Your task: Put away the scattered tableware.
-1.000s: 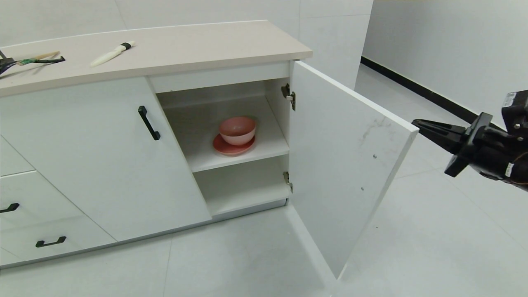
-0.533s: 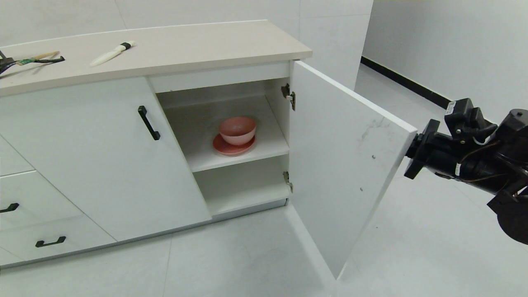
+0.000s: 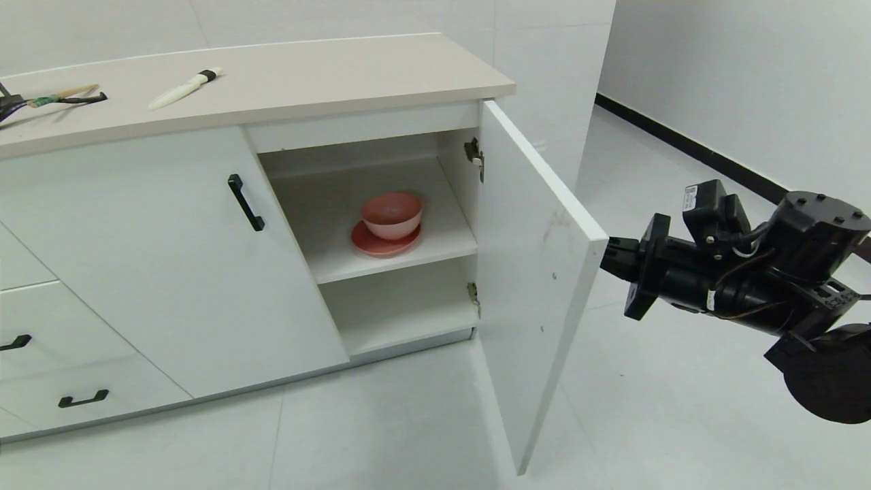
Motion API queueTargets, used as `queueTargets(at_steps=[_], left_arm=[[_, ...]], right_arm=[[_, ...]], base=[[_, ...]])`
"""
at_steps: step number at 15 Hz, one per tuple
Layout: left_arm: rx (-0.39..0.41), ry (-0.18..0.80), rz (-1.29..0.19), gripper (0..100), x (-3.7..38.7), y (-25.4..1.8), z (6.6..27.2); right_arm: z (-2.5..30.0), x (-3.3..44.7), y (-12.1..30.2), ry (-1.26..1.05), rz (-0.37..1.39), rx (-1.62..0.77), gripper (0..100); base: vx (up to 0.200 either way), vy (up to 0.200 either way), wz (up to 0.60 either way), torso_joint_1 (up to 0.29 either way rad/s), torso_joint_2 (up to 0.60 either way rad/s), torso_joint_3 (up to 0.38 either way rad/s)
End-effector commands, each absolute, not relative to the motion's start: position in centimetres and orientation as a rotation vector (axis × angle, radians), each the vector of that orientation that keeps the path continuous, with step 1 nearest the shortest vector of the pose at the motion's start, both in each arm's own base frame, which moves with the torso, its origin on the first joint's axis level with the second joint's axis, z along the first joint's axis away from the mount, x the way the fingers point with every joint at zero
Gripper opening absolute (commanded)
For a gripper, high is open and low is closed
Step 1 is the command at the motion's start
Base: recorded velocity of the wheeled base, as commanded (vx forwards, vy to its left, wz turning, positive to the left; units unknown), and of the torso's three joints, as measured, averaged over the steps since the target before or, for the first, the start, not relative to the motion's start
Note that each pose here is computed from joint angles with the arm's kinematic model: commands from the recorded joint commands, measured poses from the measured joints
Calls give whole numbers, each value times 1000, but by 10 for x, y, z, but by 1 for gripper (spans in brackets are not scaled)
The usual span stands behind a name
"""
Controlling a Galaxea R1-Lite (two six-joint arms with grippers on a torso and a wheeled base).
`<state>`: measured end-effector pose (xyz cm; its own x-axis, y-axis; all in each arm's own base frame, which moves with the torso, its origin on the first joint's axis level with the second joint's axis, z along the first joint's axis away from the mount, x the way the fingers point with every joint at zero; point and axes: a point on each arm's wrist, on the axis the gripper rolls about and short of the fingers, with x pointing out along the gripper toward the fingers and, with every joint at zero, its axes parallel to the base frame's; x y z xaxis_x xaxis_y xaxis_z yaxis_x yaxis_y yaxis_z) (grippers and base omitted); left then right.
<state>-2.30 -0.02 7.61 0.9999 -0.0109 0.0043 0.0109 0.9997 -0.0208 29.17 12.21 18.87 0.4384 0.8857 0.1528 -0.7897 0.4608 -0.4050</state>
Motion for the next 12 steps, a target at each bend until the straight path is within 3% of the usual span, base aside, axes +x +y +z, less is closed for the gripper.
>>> queueTargets(at_steps=[1,12], left_arm=[[-21,-3,-11,100,-23,0,76],[-21,-3,-11,100,-23,0,76]], right_arm=[[183,298,131,-361,1081,-286,0],[182,336,194,-448,1173,-250,0]], base=[[0,0,0,0,0,0],[0,0,0,0,0,0]])
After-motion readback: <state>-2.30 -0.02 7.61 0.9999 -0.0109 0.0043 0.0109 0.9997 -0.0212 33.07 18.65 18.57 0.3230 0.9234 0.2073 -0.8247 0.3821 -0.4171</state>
